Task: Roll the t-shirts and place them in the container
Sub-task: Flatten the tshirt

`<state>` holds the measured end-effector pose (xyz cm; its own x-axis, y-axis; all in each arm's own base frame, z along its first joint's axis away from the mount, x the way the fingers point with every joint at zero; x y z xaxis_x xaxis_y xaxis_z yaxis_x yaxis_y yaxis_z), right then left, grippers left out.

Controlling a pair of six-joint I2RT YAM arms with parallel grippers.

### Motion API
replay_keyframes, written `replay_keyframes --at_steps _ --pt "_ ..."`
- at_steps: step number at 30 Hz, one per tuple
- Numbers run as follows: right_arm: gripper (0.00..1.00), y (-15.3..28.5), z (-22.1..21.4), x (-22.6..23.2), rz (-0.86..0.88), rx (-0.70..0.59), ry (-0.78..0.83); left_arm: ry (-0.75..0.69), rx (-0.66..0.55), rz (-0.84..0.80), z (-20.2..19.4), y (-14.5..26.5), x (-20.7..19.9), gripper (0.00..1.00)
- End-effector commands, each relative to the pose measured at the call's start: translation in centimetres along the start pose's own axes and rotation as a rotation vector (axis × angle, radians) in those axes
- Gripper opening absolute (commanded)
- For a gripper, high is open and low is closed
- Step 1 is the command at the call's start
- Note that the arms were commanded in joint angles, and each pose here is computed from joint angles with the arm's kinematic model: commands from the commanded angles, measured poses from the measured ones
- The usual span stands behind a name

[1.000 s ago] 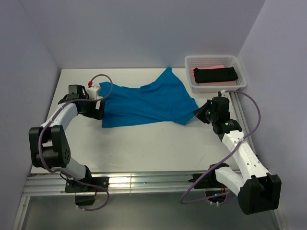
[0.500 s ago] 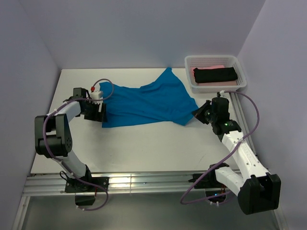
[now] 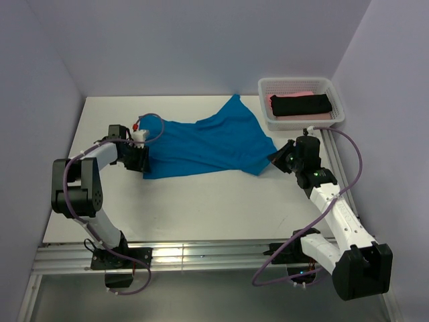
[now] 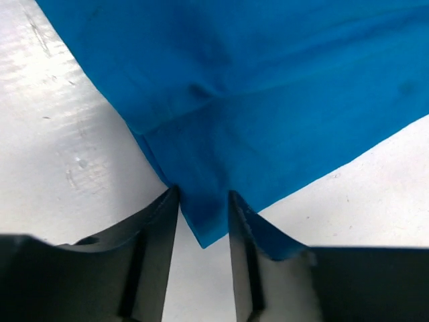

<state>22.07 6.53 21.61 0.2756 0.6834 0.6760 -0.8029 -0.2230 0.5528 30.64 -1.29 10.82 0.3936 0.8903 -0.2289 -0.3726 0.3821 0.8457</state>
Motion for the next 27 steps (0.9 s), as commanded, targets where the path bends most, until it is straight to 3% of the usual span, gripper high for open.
replay_keyframes --at_steps 1,5,7,9,17,20,23,27 --pt "0.0 -0.2 0.0 0.3 0.033 -0.013 0.003 -0.004 -0.005 -0.015 -0.1 0.0 -0.4 0.39" --pt "0.0 -0.2 0.0 0.3 0.034 -0.008 0.004 -0.01 0.012 0.0 -0.3 -0.2 -0.5 0.37" --pt "0.0 -0.2 0.0 0.3 0.035 -0.009 0.004 -0.008 0.024 0.011 -0.5 -0.4 -0.4 0.3" --pt "0.0 -0.2 0.0 0.3 0.037 -0.007 0.004 -0.013 0.023 0.016 -0.5 -0.4 -0.3 0.0" --pt "0.0 0.0 1.7 2.3 0.047 0.006 0.061 -0.075 -0.096 0.056 2.4 4.0 -0.7 0.0" --pt "0.0 2.0 4.8 6.1 0.113 -0.053 0.105 -0.067 -0.224 0.064 5.5 9.9 0.8 0.0" --pt "0.0 3.1 5.8 7.6 0.152 -0.064 0.131 -0.068 -0.27 0.06 6.5 12.8 0.8 0.0" --pt "0.0 8.4 8.5 12.4 0.359 -0.182 0.202 -0.086 -0.361 0.078 7.7 17.9 0.1 0.0"
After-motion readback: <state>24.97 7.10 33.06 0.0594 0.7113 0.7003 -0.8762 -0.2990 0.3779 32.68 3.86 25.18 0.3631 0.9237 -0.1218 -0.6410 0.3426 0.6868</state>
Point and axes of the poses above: each gripper's point midway between its finger pads, its own y axis back along the fingers, its own x axis along the line the jaws close on, z = x × y, the point moved 10 cm from there along y, back along the fingers, and after that the axes turned 5 degrees about -y, right-handed, at the moved point
